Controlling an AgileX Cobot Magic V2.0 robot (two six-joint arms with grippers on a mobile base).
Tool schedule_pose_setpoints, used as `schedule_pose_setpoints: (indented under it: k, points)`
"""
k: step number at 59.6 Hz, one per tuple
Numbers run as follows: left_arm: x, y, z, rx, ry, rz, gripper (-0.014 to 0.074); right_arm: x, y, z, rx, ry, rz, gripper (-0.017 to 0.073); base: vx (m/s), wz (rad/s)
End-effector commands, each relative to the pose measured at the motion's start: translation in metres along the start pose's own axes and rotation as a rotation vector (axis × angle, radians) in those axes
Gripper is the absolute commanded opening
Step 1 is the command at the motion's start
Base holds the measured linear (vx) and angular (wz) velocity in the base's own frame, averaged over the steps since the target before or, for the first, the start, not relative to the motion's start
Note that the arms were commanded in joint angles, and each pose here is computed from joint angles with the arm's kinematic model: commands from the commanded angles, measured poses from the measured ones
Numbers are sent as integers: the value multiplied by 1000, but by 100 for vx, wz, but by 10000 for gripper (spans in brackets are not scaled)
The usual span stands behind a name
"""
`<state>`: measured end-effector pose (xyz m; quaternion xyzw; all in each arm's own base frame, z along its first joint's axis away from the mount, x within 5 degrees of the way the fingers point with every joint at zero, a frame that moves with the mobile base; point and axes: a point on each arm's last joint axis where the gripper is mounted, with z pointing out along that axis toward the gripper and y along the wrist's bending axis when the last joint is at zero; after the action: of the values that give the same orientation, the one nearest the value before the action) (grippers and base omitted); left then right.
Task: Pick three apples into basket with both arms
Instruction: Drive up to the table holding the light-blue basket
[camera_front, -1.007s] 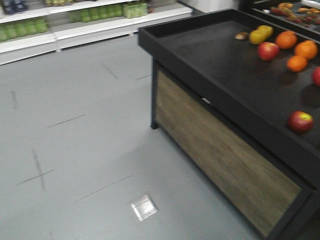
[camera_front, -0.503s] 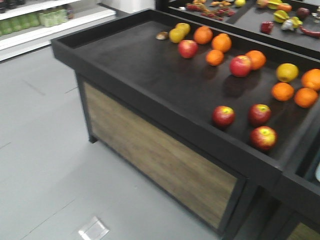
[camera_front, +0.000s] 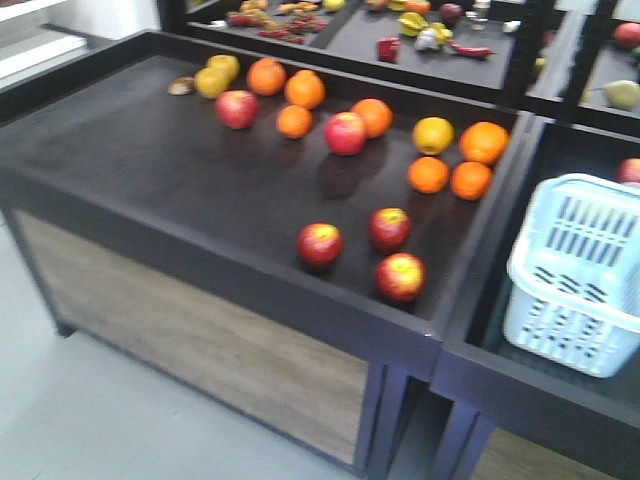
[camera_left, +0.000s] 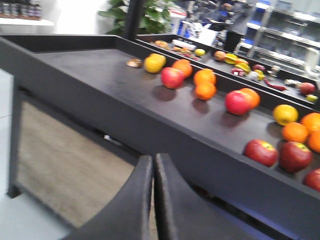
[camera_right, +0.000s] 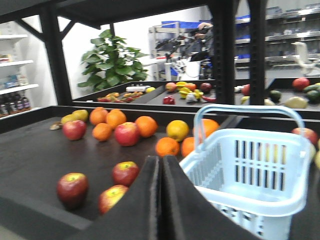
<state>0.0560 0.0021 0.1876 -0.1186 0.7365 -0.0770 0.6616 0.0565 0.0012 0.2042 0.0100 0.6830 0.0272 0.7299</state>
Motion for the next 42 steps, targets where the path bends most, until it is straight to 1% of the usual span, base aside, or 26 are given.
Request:
schedule_pose_setpoints:
  k: [1,42]
  points:
    - [-15,-4,-3,33,-108,-6,-6,-2,1,-1,-17,-64,-7,-4,10,-40]
    - [-15,-4,-3,33,-108,-6,-6,-2,1,-1,-17,-64,-7,-4,8,-33]
